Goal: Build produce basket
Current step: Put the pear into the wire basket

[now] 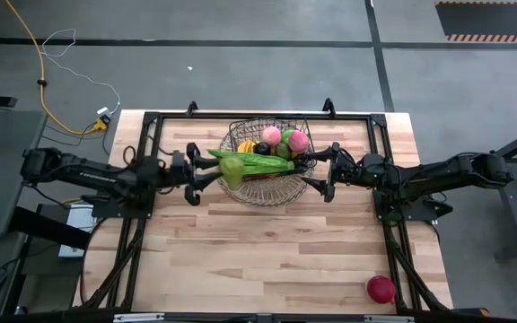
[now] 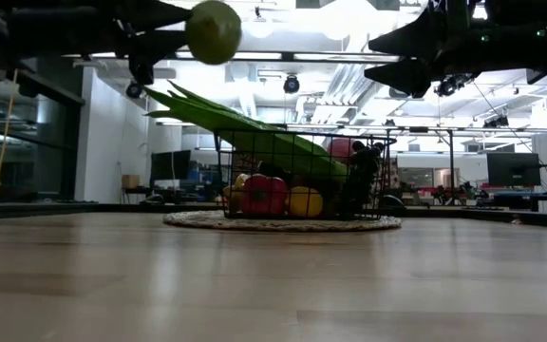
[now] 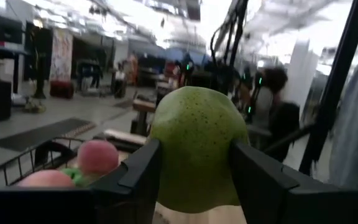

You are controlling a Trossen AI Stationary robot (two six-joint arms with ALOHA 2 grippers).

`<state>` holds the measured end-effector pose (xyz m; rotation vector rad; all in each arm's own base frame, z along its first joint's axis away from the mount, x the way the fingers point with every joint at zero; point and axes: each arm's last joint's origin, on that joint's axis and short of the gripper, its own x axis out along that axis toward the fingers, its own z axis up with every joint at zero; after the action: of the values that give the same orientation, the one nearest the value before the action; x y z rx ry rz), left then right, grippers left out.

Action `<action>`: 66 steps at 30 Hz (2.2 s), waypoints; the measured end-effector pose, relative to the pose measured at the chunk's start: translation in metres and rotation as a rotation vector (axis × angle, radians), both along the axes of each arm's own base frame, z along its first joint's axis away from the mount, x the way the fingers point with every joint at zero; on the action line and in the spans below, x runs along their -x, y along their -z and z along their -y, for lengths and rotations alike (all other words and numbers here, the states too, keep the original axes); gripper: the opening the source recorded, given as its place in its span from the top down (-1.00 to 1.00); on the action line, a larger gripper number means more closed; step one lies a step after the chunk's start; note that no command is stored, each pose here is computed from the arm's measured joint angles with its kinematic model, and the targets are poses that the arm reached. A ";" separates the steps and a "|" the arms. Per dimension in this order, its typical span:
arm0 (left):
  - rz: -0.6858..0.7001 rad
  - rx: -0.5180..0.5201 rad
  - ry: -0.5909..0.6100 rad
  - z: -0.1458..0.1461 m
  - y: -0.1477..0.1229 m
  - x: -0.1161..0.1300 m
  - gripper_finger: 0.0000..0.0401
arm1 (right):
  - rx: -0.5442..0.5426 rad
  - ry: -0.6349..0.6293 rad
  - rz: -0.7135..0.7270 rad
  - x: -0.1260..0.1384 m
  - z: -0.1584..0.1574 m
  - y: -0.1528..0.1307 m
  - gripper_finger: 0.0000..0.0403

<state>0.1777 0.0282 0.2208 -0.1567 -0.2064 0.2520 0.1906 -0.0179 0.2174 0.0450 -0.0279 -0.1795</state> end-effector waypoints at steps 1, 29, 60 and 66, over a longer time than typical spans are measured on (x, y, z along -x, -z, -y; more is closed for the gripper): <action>-0.022 -0.005 0.003 0.000 -0.001 -0.002 0.17 | 0.000 0.000 0.000 0.000 0.000 0.000 -0.83; -0.063 -0.042 -0.022 0.003 0.002 -0.008 0.17 | 0.000 0.000 -0.006 0.000 0.000 0.001 -0.83; -0.671 0.285 -0.524 -0.122 -0.059 -0.102 0.17 | 0.001 0.001 -0.003 0.000 0.000 0.000 -0.83; -0.720 0.418 -0.485 -0.144 -0.038 -0.105 0.17 | 0.001 0.001 -0.006 0.000 0.000 0.000 -0.83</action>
<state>0.2829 0.1719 0.2590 -0.4181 0.5385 0.8142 0.1906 -0.0179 0.2170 0.0438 -0.0217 -0.1805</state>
